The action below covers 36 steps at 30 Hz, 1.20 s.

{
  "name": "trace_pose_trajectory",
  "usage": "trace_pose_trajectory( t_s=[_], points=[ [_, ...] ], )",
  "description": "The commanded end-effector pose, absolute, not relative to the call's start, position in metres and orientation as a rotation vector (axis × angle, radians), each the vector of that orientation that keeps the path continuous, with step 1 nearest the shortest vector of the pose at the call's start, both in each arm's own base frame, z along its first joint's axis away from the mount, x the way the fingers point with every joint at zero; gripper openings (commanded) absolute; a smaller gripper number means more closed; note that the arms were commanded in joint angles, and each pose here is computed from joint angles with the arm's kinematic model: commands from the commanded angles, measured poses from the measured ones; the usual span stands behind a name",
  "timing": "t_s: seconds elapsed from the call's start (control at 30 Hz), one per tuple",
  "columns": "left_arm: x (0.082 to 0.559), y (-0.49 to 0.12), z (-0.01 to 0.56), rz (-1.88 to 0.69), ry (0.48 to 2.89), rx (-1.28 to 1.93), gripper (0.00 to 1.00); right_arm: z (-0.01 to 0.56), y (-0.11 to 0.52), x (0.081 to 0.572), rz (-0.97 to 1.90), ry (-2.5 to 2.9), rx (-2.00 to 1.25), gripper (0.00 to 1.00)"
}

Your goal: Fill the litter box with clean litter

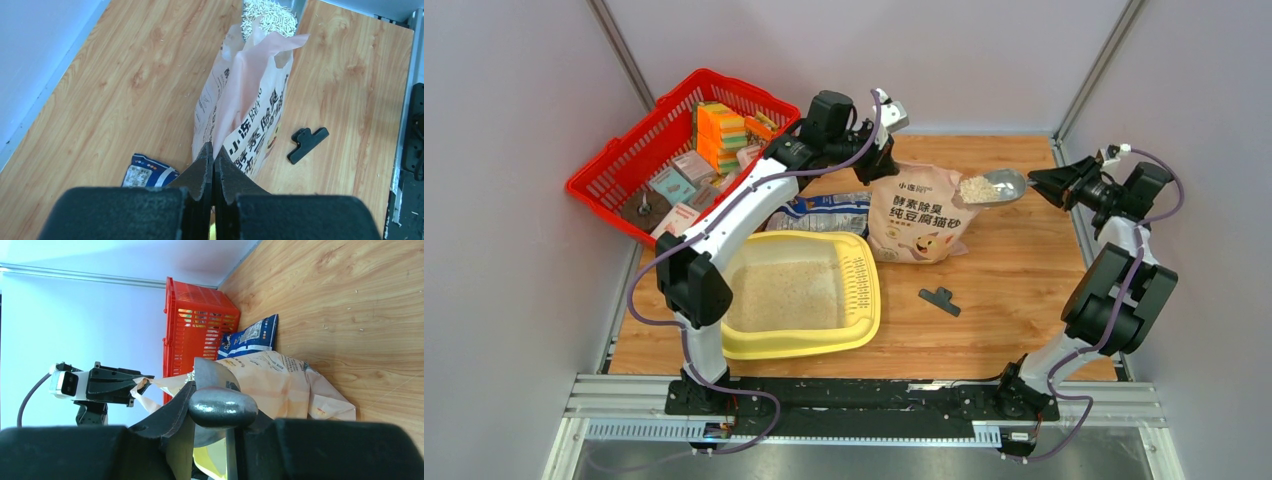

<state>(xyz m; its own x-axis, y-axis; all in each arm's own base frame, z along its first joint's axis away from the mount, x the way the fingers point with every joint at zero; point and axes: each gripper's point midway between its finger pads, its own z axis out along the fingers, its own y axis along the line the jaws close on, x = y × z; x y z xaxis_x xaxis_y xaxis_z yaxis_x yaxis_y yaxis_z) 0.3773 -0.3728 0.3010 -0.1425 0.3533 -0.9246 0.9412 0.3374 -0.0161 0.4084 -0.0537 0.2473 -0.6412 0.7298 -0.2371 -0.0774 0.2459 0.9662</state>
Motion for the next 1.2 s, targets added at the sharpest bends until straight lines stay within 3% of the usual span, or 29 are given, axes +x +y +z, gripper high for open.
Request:
trace_pose_trajectory(
  t_s=[0.0, 0.6, 1.17],
  points=[
    [0.393, -0.369, 0.369, -0.737, 1.499, 1.105, 0.00, 0.276, -0.052, 0.400, 1.487, 1.802, 0.497, 0.00],
    [0.412, -0.376, 0.357, -0.773, 1.560, 1.019, 0.00, 0.315, -0.004, 0.352, 1.571, 1.833, 0.422, 0.00],
    [0.400, -0.365, 0.369, -0.841, 1.658, 0.851, 0.00, 0.314, 0.147, 0.334, 1.762, 1.999, 0.193, 0.00]
  ],
)
